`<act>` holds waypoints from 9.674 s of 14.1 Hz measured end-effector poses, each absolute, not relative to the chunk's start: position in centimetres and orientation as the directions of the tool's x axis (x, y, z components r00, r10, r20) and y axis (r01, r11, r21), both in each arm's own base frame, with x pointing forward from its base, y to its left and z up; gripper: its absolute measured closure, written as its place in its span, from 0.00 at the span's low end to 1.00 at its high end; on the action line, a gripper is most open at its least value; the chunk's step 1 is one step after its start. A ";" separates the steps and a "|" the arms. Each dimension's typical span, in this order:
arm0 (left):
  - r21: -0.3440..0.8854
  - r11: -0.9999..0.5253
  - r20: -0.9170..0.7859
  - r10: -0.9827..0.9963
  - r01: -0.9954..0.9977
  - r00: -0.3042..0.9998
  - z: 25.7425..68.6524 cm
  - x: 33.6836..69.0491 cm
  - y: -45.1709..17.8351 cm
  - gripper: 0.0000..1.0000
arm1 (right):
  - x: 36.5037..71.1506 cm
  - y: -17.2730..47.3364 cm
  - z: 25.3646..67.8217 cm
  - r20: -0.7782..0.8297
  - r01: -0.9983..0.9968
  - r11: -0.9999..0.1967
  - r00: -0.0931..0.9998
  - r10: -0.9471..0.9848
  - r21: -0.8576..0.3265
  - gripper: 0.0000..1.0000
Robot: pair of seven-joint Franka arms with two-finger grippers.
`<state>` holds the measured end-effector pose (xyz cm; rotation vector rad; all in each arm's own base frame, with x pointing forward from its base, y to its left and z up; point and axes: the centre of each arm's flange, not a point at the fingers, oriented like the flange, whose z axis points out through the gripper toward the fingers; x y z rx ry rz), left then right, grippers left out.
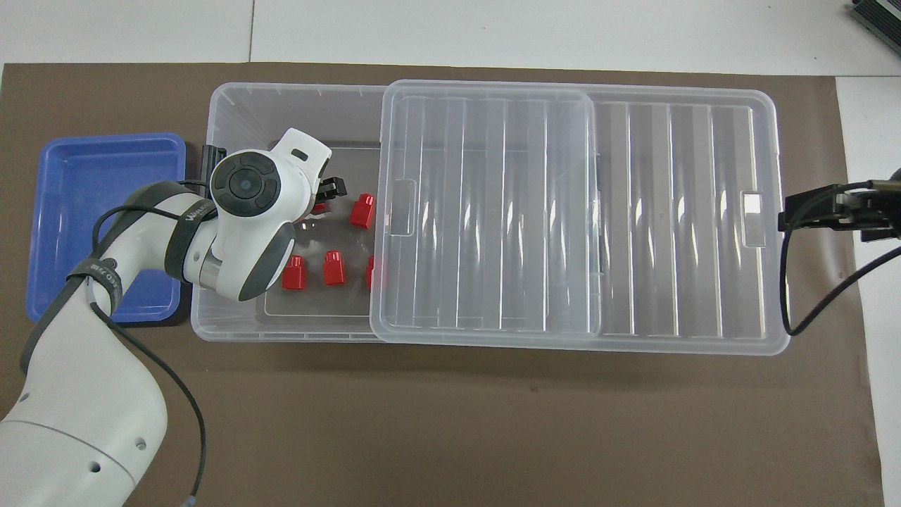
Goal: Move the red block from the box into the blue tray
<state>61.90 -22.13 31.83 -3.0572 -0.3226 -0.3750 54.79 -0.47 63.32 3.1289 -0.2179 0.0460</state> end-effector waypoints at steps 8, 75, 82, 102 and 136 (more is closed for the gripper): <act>0.006 -0.979 0.268 0.196 0.202 0.943 30.0 62.5 -22.1 0.00 | 54.8 -0.2 63.3 0.029 -0.132 -0.991 0.991 -0.132 0.013 0.00; -0.046 -0.997 0.228 -0.065 -0.056 0.971 31.3 60.7 10.0 0.66 | 59.9 9.0 46.8 0.074 0.146 -0.989 0.987 0.144 -0.010 0.99; -0.050 -0.997 0.261 -0.063 -0.052 0.963 29.6 61.0 9.6 0.66 | 59.1 13.0 47.0 0.077 0.214 -0.977 0.974 0.212 -0.019 0.99; -0.004 -0.998 0.100 -0.063 -0.063 0.993 37.4 61.1 9.4 0.17 | 57.3 5.5 55.4 0.140 -0.056 -0.998 0.989 -0.056 -0.003 0.44; 0.004 -0.970 0.135 -0.239 -0.242 0.962 57.6 55.7 -1.5 0.00 | 54.2 0.3 63.1 -0.038 -0.157 -0.987 0.987 -0.158 0.026 0.00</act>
